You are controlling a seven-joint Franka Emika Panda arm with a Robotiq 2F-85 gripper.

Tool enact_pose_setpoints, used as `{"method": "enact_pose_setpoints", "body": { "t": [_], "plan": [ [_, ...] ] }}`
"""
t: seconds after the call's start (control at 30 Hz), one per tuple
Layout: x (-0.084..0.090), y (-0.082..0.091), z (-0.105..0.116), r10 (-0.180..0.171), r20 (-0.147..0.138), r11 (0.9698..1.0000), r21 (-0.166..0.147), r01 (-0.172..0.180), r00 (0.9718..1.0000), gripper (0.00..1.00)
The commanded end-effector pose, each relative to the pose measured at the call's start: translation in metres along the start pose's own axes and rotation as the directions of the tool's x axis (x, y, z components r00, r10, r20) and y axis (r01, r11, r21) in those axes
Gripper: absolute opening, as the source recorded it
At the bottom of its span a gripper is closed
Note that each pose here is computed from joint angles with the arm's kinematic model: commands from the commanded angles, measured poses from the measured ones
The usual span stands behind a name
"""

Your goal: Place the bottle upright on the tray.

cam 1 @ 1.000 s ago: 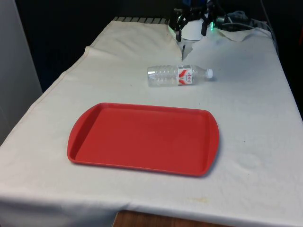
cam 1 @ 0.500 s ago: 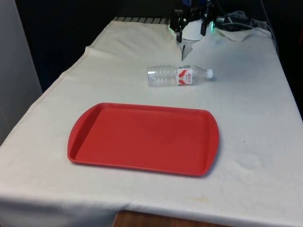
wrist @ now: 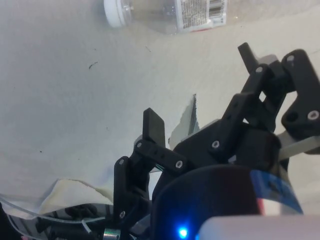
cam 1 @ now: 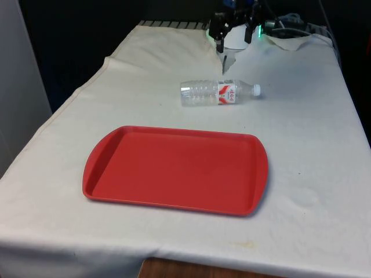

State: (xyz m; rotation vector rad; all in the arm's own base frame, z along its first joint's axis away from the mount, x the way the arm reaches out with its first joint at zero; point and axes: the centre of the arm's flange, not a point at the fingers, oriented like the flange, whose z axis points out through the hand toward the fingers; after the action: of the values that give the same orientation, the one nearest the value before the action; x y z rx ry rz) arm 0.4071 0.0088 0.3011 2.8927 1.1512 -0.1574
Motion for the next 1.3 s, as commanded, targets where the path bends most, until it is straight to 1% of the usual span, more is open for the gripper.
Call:
{"method": "enact_pose_setpoints", "body": {
  "t": [0.0, 0.13, 0.17, 0.2, 0.23, 0.43, 0.47, 0.5, 0.53, 0.57, 0.73, 0.77, 0.8, 0.83, 0.87, 0.9, 0.97, 1.1, 1.13, 1.17, 1.27],
  "plan": [
    [0.0013, 0.0007, 0.0008, -0.008, 0.004, 0.9999, -0.006, 0.008, 1.0000, 1.00],
    [0.0015, 0.0009, 0.0012, -0.027, 0.005, 0.9996, -0.006, 0.027, 0.9996, 1.00],
    [0.0002, 0.0002, 0.0004, -0.020, 0.001, 0.9998, 0.000, 0.020, 0.9998, 1.00],
    [0.0015, 0.0009, 0.0012, -0.033, 0.005, 0.9994, -0.006, 0.033, 0.9994, 1.00],
    [0.0015, 0.0009, 0.0016, -0.042, 0.005, 0.9991, -0.005, 0.042, 0.9991, 1.00],
    [0.0023, 0.0016, 0.0024, -0.074, 0.008, 0.9972, -0.004, 0.074, 0.9972, 1.00],
    [0.0012, 0.0011, 0.0016, -0.068, 0.004, 0.9977, 0.002, 0.068, 0.9977, 1.00],
    [0.0023, 0.0016, 0.0024, -0.079, 0.008, 0.9968, -0.004, 0.079, 0.9968, 1.00],
    [0.0025, 0.0018, 0.0024, -0.084, 0.008, 0.9964, -0.004, 0.084, 0.9964, 1.00],
    [0.0026, 0.0019, 0.0031, -0.095, 0.009, 0.9954, -0.004, 0.095, 0.9954, 1.00],
    [0.0029, 0.0021, 0.0038, -0.119, 0.009, 0.9928, -0.002, 0.119, 0.9928, 1.00],
    [0.0032, 0.0023, 0.0038, -0.129, 0.009, 0.9916, -0.003, 0.129, 0.9916, 1.00],
    [0.0017, 0.0015, 0.0032, -0.126, 0.007, 0.9921, 0.004, 0.126, 0.9920, 1.00],
    [0.0032, 0.0023, 0.0042, -0.134, 0.010, 0.9909, -0.002, 0.134, 0.9909, 1.00],
    [0.0032, 0.0023, 0.0042, -0.134, 0.010, 0.9909, -0.002, 0.134, 0.9909, 1.00],
    [0.0032, 0.0023, 0.0042, -0.145, 0.010, 0.9894, -0.002, 0.145, 0.9893, 1.00],
    [0.0035, 0.0026, 0.0041, -0.156, 0.010, 0.9877, -0.002, 0.156, 0.9877, 1.00],
    [0.0041, 0.0020, 0.0045, -0.181, 0.010, 0.9835, -0.002, 0.181, 0.9835, 1.00],
    [0.0030, 0.0016, 0.0043, -0.177, 0.009, 0.9842, 0.006, 0.177, 0.9842, 1.00],
    [0.0041, 0.0021, 0.0044, -0.193, 0.010, 0.9813, -0.002, 0.193, 0.9812, 1.00],
    [0.0042, 0.0021, 0.0047, -0.208, 0.010, 0.9781, -0.002, 0.208, 0.9780, 1.00]
  ]
}}
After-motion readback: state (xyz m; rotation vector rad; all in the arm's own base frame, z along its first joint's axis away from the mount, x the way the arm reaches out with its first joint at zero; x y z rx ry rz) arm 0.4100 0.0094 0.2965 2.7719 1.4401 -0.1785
